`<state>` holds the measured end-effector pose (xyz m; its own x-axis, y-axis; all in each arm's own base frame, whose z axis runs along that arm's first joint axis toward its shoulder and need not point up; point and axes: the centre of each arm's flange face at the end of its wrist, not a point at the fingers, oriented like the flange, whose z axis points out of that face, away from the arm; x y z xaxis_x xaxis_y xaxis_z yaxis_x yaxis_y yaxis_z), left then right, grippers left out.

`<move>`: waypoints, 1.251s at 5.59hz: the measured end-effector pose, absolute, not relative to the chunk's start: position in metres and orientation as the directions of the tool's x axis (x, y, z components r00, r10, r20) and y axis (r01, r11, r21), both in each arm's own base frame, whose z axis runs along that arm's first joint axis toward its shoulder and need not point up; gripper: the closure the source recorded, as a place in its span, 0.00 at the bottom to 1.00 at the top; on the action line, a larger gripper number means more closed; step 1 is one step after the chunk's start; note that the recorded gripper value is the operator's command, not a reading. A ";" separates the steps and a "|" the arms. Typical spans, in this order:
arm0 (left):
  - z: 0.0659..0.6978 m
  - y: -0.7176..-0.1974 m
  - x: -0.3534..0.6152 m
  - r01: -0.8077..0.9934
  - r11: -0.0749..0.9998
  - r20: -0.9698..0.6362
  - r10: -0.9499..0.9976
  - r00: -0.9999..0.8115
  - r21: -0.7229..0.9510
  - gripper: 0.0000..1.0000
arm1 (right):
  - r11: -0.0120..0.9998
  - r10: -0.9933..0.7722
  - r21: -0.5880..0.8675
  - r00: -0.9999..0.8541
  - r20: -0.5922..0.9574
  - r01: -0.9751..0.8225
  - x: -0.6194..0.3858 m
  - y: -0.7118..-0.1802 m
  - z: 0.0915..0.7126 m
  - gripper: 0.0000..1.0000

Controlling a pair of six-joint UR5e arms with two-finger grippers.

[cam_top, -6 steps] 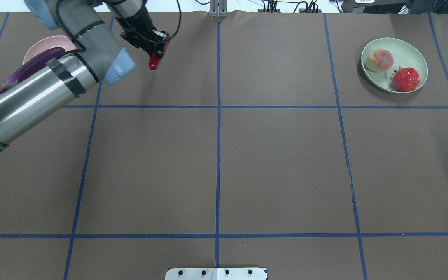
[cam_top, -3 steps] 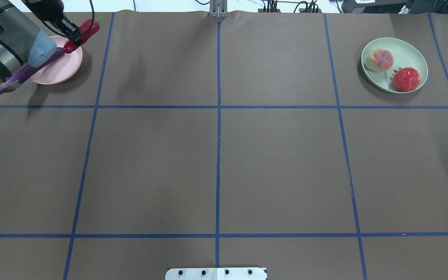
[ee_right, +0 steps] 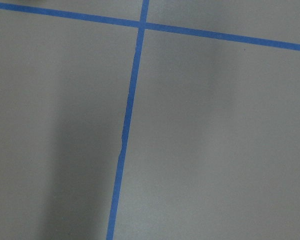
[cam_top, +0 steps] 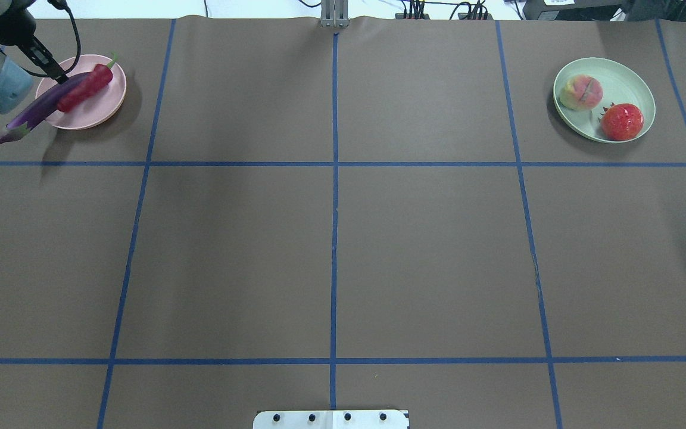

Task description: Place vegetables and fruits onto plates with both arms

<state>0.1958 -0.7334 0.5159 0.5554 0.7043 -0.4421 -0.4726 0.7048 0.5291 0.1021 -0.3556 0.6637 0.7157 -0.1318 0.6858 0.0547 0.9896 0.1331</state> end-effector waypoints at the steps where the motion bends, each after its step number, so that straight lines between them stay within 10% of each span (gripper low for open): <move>1: 0.534 -0.721 0.191 -0.460 0.710 -0.445 0.698 0.561 0.534 0.00 | 0.990 -0.132 0.133 0.716 0.686 0.055 0.102 -0.356 0.664 0.00; 7: 0.532 -0.581 -0.010 -0.061 0.961 -0.700 0.239 0.673 0.269 0.00 | 0.988 -0.135 0.146 0.704 0.697 0.044 0.102 -0.357 0.655 0.00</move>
